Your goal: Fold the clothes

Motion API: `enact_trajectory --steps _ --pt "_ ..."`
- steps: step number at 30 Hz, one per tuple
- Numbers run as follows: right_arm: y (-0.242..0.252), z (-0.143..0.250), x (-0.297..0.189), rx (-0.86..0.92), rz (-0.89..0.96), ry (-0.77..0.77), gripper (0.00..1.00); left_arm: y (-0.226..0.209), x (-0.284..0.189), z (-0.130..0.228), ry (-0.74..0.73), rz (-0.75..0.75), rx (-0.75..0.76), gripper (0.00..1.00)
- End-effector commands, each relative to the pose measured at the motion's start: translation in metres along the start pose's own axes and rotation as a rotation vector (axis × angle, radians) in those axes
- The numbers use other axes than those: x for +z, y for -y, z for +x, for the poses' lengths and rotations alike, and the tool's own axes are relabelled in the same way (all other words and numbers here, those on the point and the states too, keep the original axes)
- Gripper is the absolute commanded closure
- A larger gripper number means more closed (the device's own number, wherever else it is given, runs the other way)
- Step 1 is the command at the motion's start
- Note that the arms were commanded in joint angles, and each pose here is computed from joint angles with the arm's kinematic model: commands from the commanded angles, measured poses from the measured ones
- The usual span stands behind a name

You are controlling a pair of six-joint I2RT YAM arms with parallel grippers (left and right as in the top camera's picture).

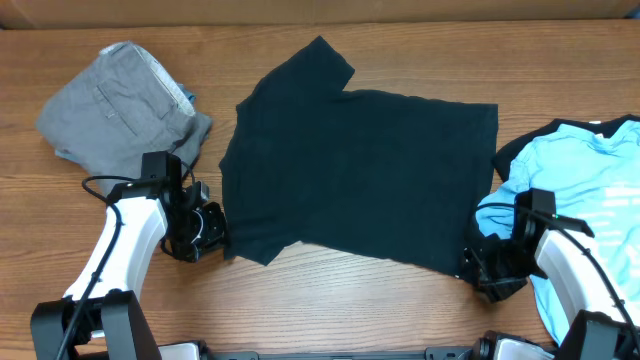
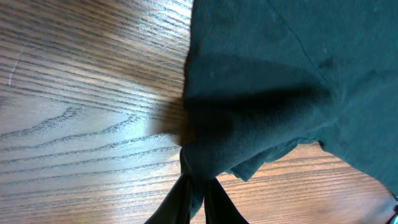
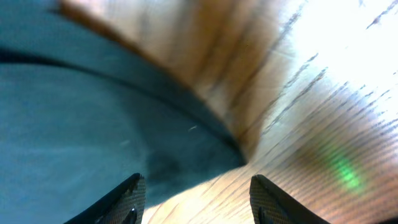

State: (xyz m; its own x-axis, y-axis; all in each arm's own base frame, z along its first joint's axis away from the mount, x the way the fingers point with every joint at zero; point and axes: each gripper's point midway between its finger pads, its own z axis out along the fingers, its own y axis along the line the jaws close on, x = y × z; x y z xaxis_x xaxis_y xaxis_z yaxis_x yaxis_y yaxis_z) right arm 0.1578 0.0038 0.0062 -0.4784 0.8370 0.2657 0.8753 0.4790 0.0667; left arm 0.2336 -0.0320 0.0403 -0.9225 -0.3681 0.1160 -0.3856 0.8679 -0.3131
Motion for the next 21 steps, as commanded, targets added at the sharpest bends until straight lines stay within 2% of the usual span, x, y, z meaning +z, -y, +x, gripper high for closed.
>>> enact_trajectory --steps 1,3,7,9,12,16,21 --pt "0.014 0.004 0.011 0.071 0.037 0.006 0.43 0.001 -0.004 -0.006 0.015 -0.003 0.018 0.89" --pt "0.017 0.004 0.018 0.1 0.03 0.01 0.43 0.001 -0.004 -0.006 0.014 -0.003 0.017 0.89" --pt "0.011 -0.003 0.023 0.098 -0.003 0.039 0.54 0.0 -0.004 -0.004 0.006 -0.005 0.014 0.9" --pt "0.01 -0.004 0.023 0.096 -0.011 0.046 0.62 0.0 -0.005 -0.002 -0.001 -0.007 0.011 0.92" --pt "0.008 -0.005 0.02 0.082 -0.013 0.047 0.79 0.002 -0.009 -0.003 -0.002 -0.008 0.007 0.96" --pt "0.001 -0.007 0.012 0.038 -0.023 0.048 0.91 0.002 -0.022 -0.007 0.021 0.0 -0.034 0.96" --pt "-0.002 -0.009 0.003 0.011 -0.014 0.056 0.96 -0.011 -0.04 -0.008 0.063 0.012 -0.098 0.96"
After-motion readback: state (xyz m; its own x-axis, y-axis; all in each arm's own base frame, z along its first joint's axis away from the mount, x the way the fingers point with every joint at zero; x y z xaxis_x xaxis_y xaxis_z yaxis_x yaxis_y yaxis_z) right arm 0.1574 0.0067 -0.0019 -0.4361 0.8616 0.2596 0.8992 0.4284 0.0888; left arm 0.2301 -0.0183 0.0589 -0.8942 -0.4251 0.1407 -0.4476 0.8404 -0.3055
